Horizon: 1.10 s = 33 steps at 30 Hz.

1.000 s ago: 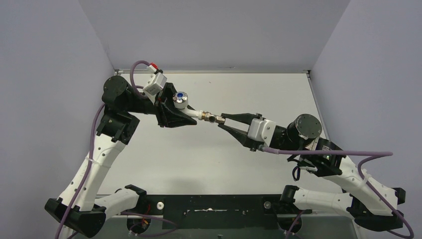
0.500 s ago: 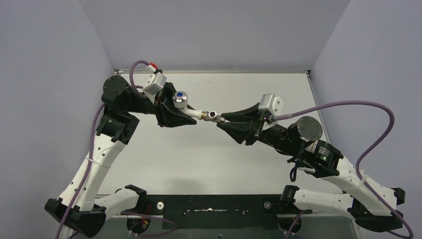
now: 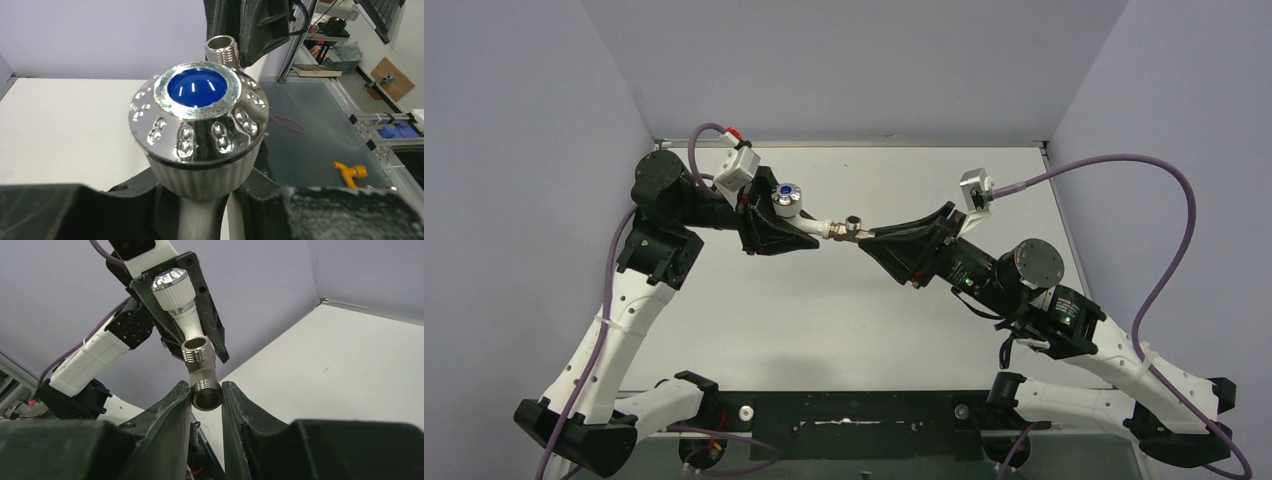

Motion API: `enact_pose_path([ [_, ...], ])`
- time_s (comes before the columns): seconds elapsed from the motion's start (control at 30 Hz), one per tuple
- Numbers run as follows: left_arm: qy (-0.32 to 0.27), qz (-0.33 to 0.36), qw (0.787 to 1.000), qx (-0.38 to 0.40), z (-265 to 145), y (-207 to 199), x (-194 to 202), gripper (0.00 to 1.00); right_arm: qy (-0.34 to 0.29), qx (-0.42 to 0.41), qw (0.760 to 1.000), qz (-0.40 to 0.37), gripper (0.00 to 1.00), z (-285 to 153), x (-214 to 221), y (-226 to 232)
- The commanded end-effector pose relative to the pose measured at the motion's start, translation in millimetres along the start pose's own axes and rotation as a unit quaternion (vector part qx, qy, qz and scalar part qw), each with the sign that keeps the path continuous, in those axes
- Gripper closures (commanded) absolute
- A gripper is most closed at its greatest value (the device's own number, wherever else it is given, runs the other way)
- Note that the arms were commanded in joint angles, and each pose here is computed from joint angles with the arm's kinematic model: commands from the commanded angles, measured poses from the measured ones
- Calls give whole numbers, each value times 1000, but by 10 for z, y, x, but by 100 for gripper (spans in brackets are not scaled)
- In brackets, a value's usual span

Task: Install the water faucets
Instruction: Screw the water faucet onto the adaptor.

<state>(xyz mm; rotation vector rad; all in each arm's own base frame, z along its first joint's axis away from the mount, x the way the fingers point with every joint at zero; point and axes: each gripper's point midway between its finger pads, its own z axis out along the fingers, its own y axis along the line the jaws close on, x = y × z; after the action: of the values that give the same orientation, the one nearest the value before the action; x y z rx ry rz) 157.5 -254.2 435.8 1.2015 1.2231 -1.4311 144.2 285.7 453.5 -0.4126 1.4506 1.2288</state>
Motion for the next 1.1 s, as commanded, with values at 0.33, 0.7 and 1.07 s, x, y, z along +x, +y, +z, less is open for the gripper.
enact_pose_path([
  [0.33,-10,48,999,-6,-20,-124,-162,100,-82,-10,997,5,51,-100,-342,50],
  [0.7,-12,37,999,-21,-14,-40,-168,100,-128,-36,979,-156,42,-414,-628,133],
  [1.07,-17,15,999,-26,0,1,-199,100,-60,-85,874,-476,41,-461,-538,146],
])
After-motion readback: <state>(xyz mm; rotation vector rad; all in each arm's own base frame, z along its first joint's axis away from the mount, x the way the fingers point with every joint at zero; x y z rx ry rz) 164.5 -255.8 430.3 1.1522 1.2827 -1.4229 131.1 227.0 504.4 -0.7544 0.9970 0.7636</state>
